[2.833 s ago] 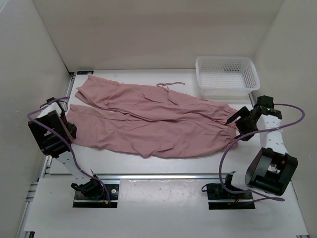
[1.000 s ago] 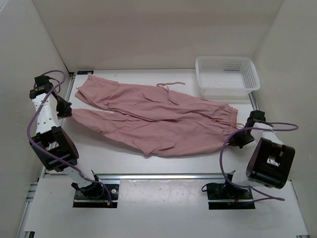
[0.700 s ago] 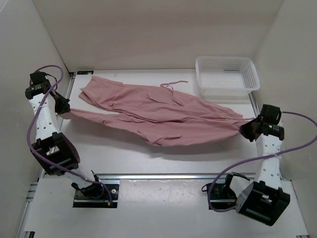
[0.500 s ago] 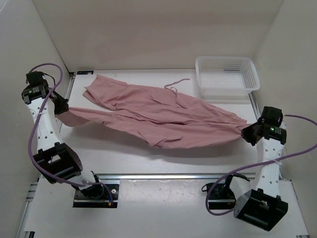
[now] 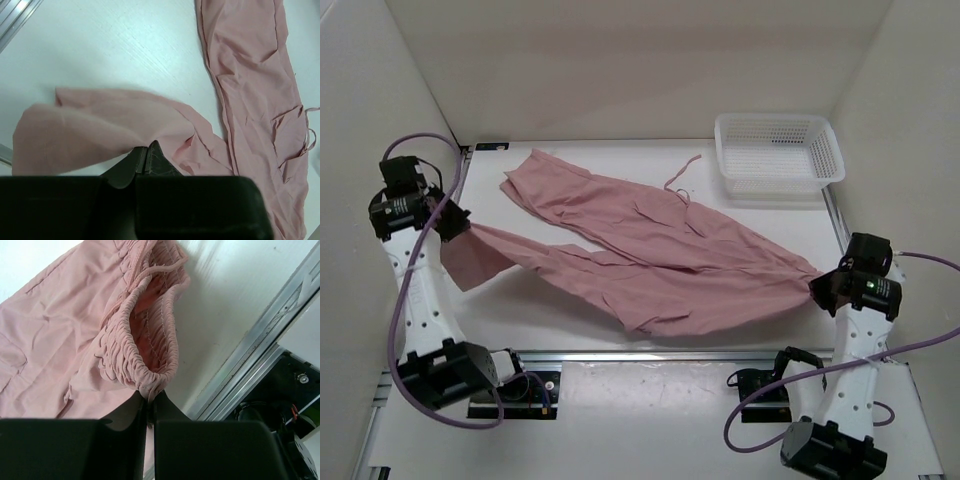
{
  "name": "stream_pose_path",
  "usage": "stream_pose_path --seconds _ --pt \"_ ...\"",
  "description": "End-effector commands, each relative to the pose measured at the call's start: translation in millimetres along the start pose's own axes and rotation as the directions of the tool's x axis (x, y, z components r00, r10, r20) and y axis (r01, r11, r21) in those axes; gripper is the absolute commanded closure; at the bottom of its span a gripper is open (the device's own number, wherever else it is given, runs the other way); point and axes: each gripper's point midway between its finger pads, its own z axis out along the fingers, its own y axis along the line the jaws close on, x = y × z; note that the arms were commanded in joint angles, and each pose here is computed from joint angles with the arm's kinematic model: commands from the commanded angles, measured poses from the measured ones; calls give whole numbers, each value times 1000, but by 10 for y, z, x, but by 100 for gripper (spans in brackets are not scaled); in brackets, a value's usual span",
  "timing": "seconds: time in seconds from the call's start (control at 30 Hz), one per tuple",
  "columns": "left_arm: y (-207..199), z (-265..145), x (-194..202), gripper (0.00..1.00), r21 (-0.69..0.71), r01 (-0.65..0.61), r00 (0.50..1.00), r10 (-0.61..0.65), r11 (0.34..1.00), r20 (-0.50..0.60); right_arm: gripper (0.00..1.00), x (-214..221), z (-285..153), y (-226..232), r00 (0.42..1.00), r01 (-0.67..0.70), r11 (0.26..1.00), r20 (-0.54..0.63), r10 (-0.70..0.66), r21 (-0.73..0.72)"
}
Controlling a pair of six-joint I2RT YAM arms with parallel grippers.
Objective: Fold and stack the trousers
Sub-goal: Fold the trousers
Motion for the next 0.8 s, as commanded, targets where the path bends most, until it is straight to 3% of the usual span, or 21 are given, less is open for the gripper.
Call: stream_pose_path --seconds 0.0,0.23,0.3,0.37,0.43,0.47,0.57,0.77 --pt "-200 100 -288 90 42 -20 999 18 999 32 100 -310 -73 95 995 -23 1000 101 23 4" --pt "-737 766 -730 90 71 -98 995 99 993 -10 100 -597 157 330 992 -55 998 112 51 29" --pt "-984 814 -913 90 100 -151 988 149 983 33 100 -635 230 379 993 -62 997 104 58 36" --pt "-1058 1160 -833 90 83 -194 979 198 978 -47 100 -726 325 447 992 -72 996 109 66 48" --pt "-1229 1201 -992 90 100 -230 972 233 968 -27 100 -755 435 488 994 -67 995 86 61 73" --pt "-1243 1474 -904 90 85 -235 967 242 968 -84 100 -787 459 498 994 -66 994 87 59 84" --pt "-1347 1621 -997 90 88 -256 963 262 963 -69 100 -935 530 575 993 -67 992 101 56 109" --pt "-1719 1880 -1069 90 229 -266 959 280 936 -33 100 -1188 687 740 991 -80 986 118 63 144"
